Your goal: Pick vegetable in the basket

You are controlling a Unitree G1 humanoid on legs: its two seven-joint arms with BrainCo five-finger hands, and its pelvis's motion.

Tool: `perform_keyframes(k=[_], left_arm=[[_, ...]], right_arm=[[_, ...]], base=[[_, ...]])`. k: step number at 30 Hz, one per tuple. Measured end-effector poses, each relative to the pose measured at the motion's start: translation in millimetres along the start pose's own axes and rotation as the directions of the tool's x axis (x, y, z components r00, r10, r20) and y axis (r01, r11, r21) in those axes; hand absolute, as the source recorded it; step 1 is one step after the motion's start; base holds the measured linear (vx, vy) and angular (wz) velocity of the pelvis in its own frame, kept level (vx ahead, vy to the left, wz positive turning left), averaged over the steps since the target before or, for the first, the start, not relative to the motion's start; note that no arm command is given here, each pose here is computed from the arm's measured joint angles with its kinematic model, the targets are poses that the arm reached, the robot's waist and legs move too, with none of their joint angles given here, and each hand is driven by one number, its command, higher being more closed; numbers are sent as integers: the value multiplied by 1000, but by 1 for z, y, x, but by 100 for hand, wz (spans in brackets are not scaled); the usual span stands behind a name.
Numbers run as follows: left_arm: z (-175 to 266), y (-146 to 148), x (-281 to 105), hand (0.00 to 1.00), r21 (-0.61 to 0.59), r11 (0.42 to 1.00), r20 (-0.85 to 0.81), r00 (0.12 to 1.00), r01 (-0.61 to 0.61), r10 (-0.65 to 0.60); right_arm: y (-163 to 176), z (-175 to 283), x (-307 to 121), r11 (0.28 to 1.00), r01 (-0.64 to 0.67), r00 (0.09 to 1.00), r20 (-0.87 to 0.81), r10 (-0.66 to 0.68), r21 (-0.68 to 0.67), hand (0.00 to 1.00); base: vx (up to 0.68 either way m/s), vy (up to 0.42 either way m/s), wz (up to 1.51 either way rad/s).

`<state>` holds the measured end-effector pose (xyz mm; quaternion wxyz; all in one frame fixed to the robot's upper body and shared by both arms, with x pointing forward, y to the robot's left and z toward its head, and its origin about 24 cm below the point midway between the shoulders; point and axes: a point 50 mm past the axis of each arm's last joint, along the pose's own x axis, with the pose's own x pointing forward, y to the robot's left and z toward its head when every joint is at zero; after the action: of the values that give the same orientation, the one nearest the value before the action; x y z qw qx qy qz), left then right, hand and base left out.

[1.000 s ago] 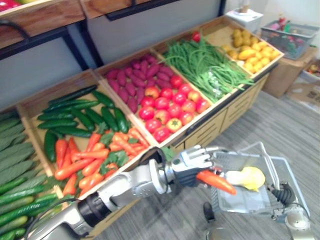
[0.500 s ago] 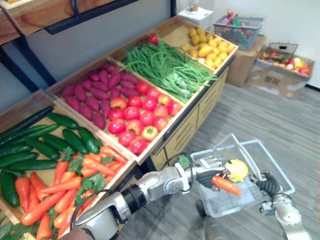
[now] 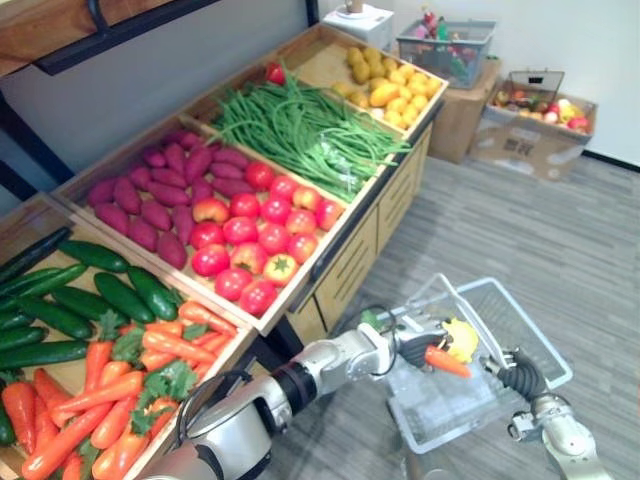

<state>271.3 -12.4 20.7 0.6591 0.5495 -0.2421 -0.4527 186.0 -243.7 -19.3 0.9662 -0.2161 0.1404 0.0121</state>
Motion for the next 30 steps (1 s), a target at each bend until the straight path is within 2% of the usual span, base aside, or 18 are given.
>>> perform_keyframes(k=[5,6,25,27,30], left_arm=[[0,6,10,100,44,999,-23,1000,-8,9],[0,6,11,0,44,999,-22,1000,-10,11],[8,-4,15,0,39,999,-4,999,36,-36],[7,-3,14,0,42,999,-2,999,33,-33],[11,18,8,0,80,996,52,998,-45,41]], right_arm=[[2,-2,-2,1000,-8,1000,-3,8,2,100],[2,-2,-3,1000,-8,1000,-3,8,2,100],[5,1,-4,1000,-5,1000,14,4,13,100],[5,-1,-4,1000,-4,1000,7,4,14,100],[3,-15,-6,999,30,998,-51,-28,36,100]], base=[[14,-40,-2],[5,-55,-1],[5,-41,2],[-7,-46,14],[-22,-57,38]])
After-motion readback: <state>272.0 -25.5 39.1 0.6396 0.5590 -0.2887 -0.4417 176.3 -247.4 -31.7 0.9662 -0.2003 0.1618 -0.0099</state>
